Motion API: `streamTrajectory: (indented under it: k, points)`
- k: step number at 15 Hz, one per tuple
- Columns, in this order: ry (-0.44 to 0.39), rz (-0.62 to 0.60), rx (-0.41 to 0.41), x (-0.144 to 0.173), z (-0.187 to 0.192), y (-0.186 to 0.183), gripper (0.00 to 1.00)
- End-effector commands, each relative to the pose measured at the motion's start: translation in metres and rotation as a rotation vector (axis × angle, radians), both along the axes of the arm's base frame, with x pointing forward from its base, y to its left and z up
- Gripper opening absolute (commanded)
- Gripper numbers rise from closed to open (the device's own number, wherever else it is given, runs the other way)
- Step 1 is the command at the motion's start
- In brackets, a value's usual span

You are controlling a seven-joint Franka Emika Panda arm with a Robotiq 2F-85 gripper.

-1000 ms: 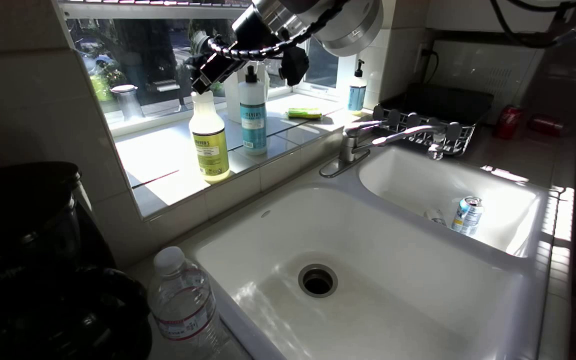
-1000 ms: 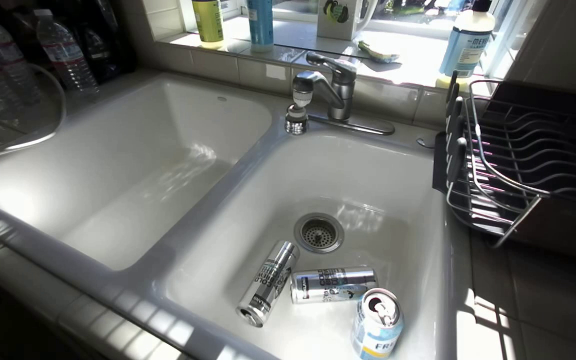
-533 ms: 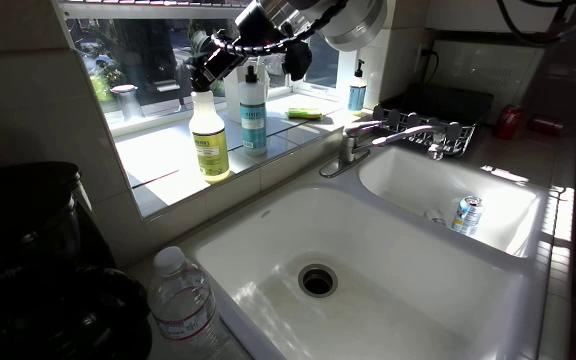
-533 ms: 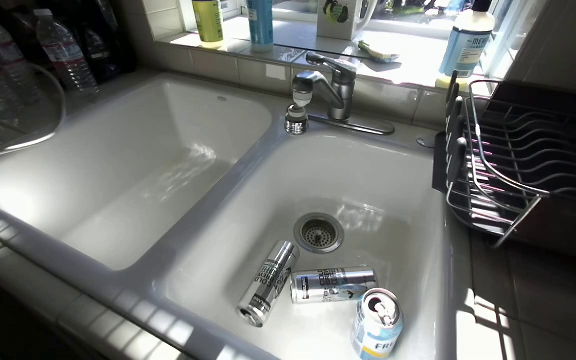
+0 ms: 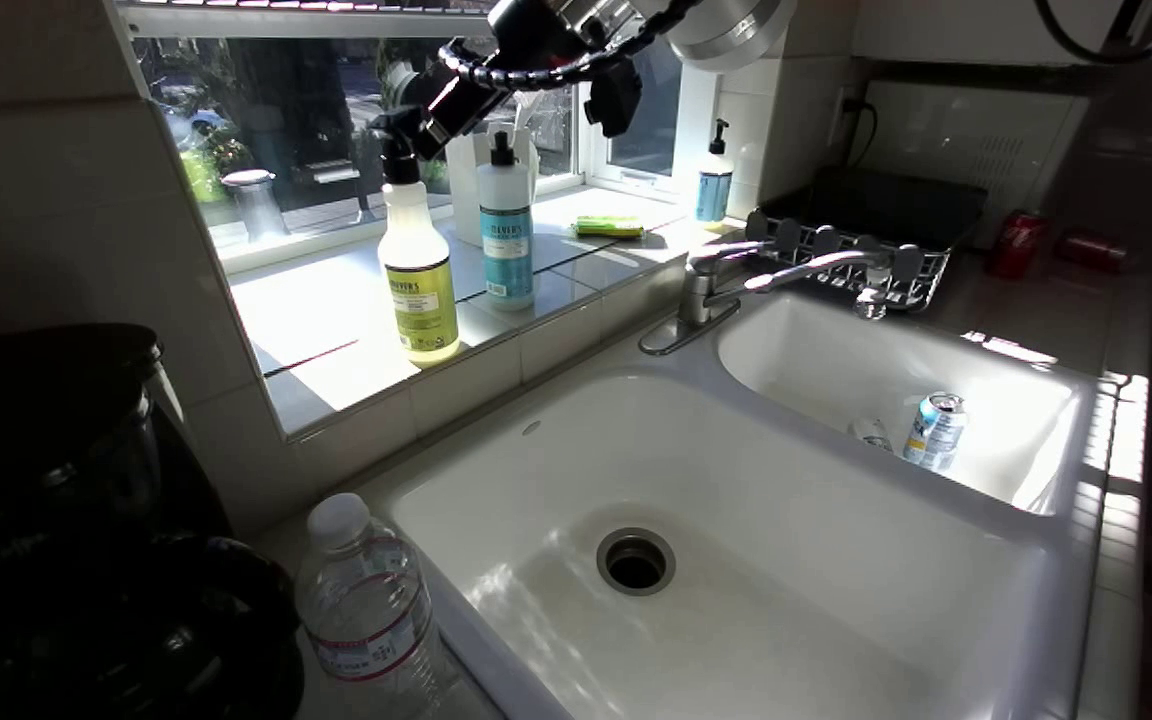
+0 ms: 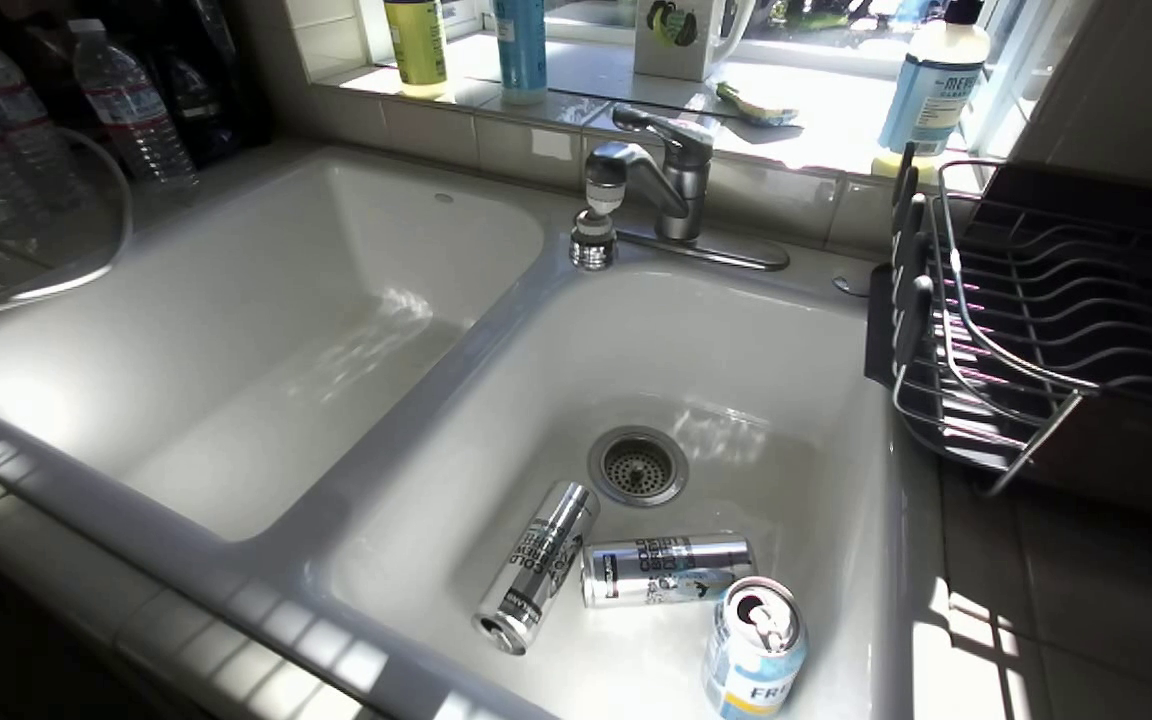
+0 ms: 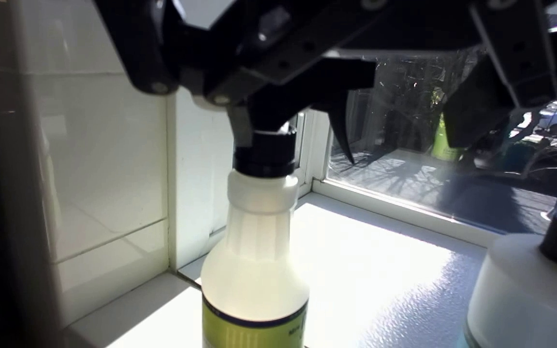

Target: Press the pump of the bottle with a green label

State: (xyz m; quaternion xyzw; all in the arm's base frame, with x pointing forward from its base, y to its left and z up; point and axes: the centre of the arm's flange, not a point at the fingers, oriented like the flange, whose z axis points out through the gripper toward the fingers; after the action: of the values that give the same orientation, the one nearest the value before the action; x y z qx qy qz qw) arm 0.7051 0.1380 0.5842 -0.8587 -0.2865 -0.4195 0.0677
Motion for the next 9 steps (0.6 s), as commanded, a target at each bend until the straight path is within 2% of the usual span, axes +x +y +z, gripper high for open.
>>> streamTrajectory:
  k: [1,9]
  points:
    - [0.057,0.006,-0.056,-0.021,0.008,-0.002,1.0]
    - [0.071,0.047,-0.143,-0.044,0.037,0.0,1.0]
